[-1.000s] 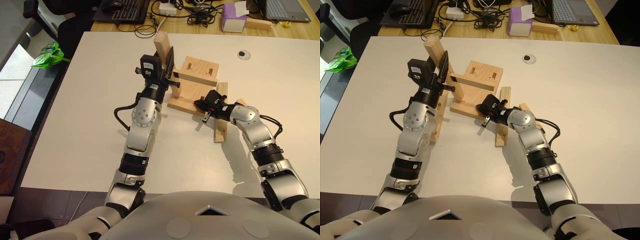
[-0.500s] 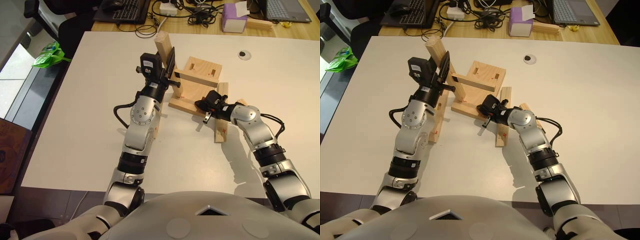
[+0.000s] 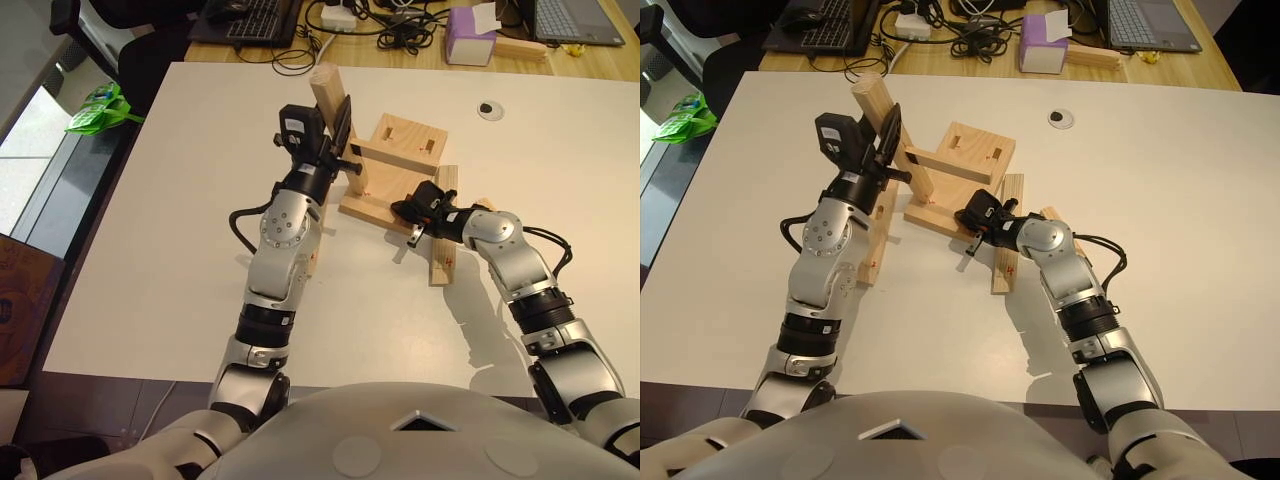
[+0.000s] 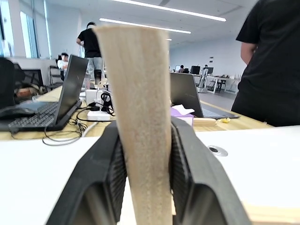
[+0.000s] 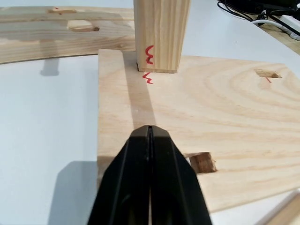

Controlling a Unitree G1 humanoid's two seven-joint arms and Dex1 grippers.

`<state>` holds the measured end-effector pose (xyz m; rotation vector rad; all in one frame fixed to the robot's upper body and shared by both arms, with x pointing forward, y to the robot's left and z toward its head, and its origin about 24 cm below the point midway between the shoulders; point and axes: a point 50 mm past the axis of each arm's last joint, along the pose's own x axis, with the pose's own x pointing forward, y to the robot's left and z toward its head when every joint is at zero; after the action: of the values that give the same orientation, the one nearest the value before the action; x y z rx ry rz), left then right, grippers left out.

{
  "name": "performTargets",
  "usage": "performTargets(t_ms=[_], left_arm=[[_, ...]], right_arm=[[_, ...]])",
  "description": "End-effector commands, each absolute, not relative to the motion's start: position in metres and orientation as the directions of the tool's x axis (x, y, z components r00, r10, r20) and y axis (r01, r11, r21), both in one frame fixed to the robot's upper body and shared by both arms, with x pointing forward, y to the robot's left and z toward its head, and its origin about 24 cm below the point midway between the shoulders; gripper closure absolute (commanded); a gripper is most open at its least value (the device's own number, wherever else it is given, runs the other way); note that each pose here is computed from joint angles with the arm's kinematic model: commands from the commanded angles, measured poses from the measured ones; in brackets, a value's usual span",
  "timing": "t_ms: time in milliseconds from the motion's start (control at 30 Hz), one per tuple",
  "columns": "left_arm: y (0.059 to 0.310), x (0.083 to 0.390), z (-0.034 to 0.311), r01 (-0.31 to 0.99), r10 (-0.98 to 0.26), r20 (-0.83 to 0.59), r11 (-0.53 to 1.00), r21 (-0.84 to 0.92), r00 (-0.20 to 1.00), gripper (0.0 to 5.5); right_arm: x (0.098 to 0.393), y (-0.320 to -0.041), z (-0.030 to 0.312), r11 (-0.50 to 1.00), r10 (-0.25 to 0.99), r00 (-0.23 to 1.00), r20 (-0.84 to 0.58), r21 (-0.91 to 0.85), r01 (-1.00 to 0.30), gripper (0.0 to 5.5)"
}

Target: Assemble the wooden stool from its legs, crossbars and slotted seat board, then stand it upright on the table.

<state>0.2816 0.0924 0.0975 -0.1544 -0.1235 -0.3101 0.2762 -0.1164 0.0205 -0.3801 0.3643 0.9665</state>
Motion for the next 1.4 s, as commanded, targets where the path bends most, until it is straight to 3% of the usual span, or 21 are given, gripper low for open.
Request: performTargets(t_ms=[33,200,233,367,400,533,600,700,1100,1400], left_arm=[[0.095,0.25,-0.001,0.228,-0.319,-0.4,0.938,-0.26,0.859,4.45],[0.091,0.248,0.007,0.46,-0.39,-0.323,0.87,0.178,0.862,4.46],[0.089,0.247,0.006,0.467,-0.396,-0.323,0.866,0.18,0.86,4.43],[0.09,0.245,-0.001,0.262,-0.348,-0.404,0.931,-0.254,0.846,4.37],[0.091,0.246,-0.001,0.24,-0.346,-0.409,0.927,-0.289,0.845,4.4],[0.094,0.25,0.005,0.381,-0.362,-0.373,0.924,-0.026,0.854,4.46],[0.089,0.251,0.013,0.381,-0.384,-0.325,0.921,-0.076,0.864,4.46],[0.083,0.252,0.023,0.378,-0.416,-0.254,0.907,-0.184,0.873,3.73],[0.104,0.27,0.069,0.198,-0.187,0.068,0.956,-0.215,0.98,2.0],[0.119,0.25,0.095,0.229,-0.167,0.325,0.959,-0.165,0.931,2.0]], right_arm=[[0.249,-0.129,-0.022,0.51,0.652,0.404,-0.641,-0.022,-0.86,5.5],[0.249,-0.129,-0.022,0.51,0.652,0.405,-0.642,-0.024,-0.86,5.5],[0.249,-0.129,-0.022,0.511,0.651,0.405,-0.642,-0.024,-0.859,5.5],[0.248,-0.129,-0.022,0.51,0.65,0.404,-0.643,-0.025,-0.86,5.5],[0.248,-0.129,-0.022,0.51,0.65,0.404,-0.644,-0.026,-0.86,5.5],[0.251,-0.129,-0.021,0.517,0.645,0.416,-0.641,-0.034,-0.855,5.5],[0.253,-0.13,-0.021,0.53,0.637,0.429,-0.64,-0.04,-0.847,5.5],[0.252,-0.13,-0.024,0.538,0.631,0.439,-0.639,-0.047,-0.842,5.5],[0.238,-0.126,-0.033,0.52,0.64,0.41,-0.65,-0.027,-0.854,5.5],[0.244,-0.135,-0.01,0.481,0.657,0.473,-0.586,-0.157,-0.863,5.5]])
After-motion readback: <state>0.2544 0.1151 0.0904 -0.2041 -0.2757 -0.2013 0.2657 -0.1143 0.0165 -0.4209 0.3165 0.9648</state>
